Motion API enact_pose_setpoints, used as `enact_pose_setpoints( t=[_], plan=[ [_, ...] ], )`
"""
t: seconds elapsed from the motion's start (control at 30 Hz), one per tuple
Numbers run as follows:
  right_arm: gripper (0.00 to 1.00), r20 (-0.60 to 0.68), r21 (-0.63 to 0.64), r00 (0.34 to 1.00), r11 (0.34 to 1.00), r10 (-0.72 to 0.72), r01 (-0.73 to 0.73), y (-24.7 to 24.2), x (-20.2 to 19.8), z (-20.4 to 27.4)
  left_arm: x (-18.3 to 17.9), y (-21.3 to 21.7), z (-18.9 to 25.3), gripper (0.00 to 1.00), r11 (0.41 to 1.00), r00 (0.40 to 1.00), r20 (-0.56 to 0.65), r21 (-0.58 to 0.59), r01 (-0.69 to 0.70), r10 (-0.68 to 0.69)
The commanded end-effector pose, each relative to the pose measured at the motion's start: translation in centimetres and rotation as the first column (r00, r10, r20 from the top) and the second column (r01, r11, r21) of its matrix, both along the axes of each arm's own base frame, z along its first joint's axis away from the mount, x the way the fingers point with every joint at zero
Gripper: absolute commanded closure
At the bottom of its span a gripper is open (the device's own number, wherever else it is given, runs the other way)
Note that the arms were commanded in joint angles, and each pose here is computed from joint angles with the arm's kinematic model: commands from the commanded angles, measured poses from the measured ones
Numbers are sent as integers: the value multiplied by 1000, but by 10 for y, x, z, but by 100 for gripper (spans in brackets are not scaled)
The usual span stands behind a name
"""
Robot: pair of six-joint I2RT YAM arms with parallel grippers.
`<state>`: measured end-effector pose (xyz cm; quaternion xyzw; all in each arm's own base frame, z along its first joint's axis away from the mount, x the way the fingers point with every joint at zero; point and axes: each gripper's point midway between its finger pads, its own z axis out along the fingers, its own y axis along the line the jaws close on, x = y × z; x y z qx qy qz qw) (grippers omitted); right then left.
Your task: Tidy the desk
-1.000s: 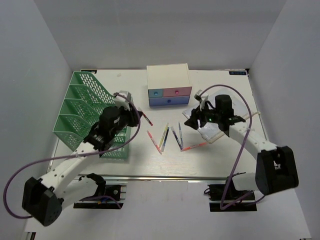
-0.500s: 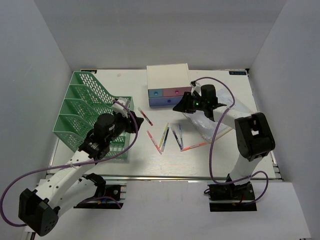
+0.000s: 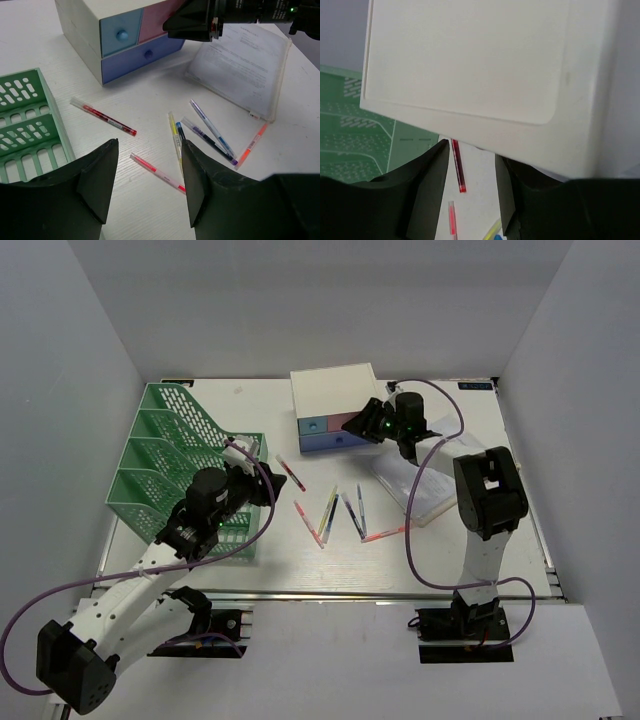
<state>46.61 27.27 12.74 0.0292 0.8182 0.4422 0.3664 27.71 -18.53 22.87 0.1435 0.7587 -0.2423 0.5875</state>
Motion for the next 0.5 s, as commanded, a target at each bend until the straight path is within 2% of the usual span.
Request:
enact_pose_setpoints(
  t=[0.0, 0.1, 0.47],
  plan=[
    [53, 56, 8, 997, 998, -60, 60, -3, 27, 20, 2, 4, 8, 37, 1000, 1000, 22, -1, -16, 16],
    [54, 68, 20, 995, 997, -77, 76, -8, 32, 24, 3, 3, 6, 37, 1000, 1000, 18, 3, -16, 16],
    [75, 78, 33, 984, 987, -158, 155, -23, 27, 29, 3, 3, 4, 36, 1000, 1000, 12, -2, -17, 17]
  ],
)
